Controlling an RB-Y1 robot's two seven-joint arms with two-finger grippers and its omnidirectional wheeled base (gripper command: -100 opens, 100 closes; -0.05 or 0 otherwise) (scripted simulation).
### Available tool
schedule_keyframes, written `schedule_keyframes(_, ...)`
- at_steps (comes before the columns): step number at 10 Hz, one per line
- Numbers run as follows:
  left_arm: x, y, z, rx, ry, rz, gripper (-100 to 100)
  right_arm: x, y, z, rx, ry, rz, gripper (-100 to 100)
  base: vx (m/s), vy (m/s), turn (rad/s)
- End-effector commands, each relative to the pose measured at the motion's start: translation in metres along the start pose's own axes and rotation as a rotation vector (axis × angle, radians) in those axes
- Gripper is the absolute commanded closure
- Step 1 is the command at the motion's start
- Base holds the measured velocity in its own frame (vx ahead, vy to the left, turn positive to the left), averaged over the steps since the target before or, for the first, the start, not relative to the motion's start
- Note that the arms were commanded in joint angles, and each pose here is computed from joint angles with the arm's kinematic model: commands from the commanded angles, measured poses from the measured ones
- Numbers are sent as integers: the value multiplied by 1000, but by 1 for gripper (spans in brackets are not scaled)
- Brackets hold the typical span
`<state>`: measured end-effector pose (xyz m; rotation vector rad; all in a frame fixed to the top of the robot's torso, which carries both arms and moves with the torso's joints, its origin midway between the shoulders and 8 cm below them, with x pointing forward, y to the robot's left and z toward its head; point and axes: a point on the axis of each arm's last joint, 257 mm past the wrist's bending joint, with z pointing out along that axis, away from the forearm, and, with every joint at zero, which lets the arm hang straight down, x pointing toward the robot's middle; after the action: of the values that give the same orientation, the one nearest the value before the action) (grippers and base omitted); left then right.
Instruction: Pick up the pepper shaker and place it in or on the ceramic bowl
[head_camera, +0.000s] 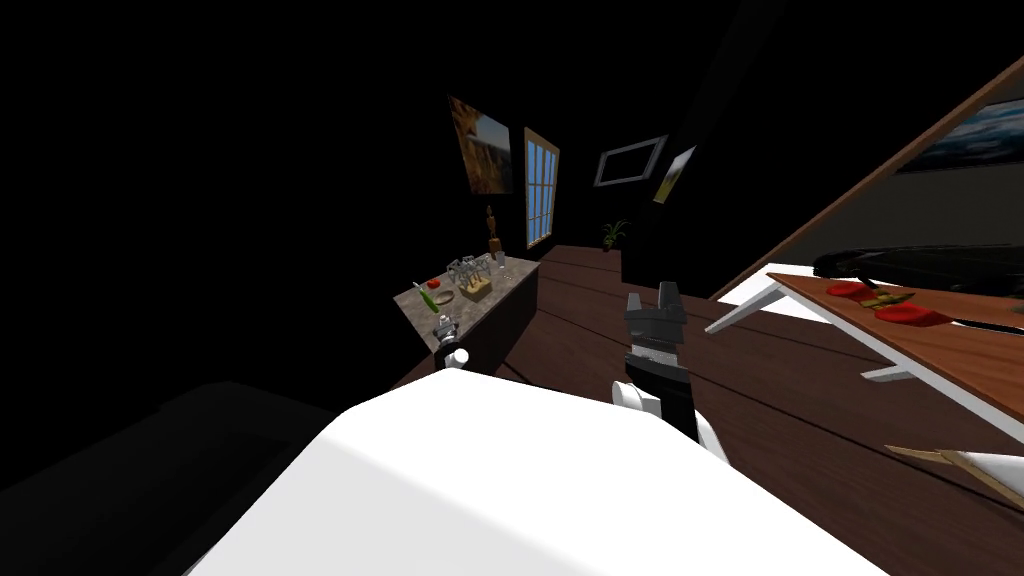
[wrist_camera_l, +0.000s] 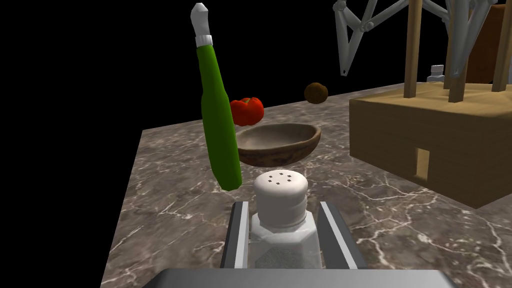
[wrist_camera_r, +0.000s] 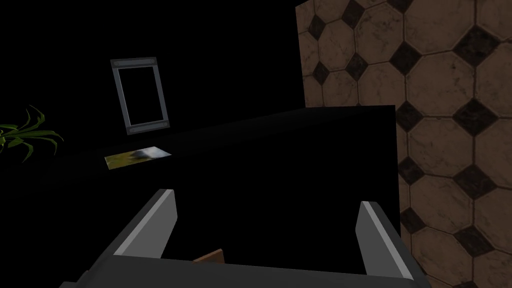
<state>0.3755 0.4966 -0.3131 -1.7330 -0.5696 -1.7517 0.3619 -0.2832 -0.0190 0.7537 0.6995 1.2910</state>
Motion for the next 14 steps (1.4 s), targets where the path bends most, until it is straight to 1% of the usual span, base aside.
schedule_keyframes(1,-2,10,-17,-33,-13,-9,100,0,0,0,0,0,0,0,101,14,180)
schedule_keyframes(2,4,4,-19,-27,1,-9,100,0,0,0,0,0,0,0,103,-4,127)
schedule_keyframes(3,6,4,-18,-27,4,-10,100,0,0,0,0,0,0,0,44,-10,-1)
schedule_keyframes(4,1,13,-35,-57,-15,-19,100,0,0,0,0,0,0,0,95,2,165)
schedule_keyframes(5,7,7,-37,-51,-3,-18,100,0,0,0,0,0,0,0,102,-17,127)
schedule_keyframes(6,3,18,-52,-80,-24,-30,100,0,0,0,0,0,0,0,119,-4,237)
schedule_keyframes(7,8,9,-55,-72,-15,-25,100,0,0,0,0,0,0,0,109,-30,96)
schedule_keyframes(8,16,10,-53,-71,0,-31,100,0,0,0,0,0,0,0,48,-21,-14)
schedule_keyframes(9,12,11,-54,-70,-8,-28,100,0,0,0,0,0,0,0,14,-4,-4)
schedule_keyframes(10,13,11,-54,-70,-6,-31,0,0,0,0,0,0,0,0,0,0,0)
schedule_keyframes(11,18,8,-46,-87,17,-3,100,0,0,0,0,0,0,0,-89,-114,-11)
schedule_keyframes(12,18,8,-46,-87,17,-3,100,0,0,0,0,0,0,0,-138,-158,11)
schedule_keyframes(14,31,10,-31,-114,62,36,100,0,0,0,0,0,1,0,-173,-156,-28)
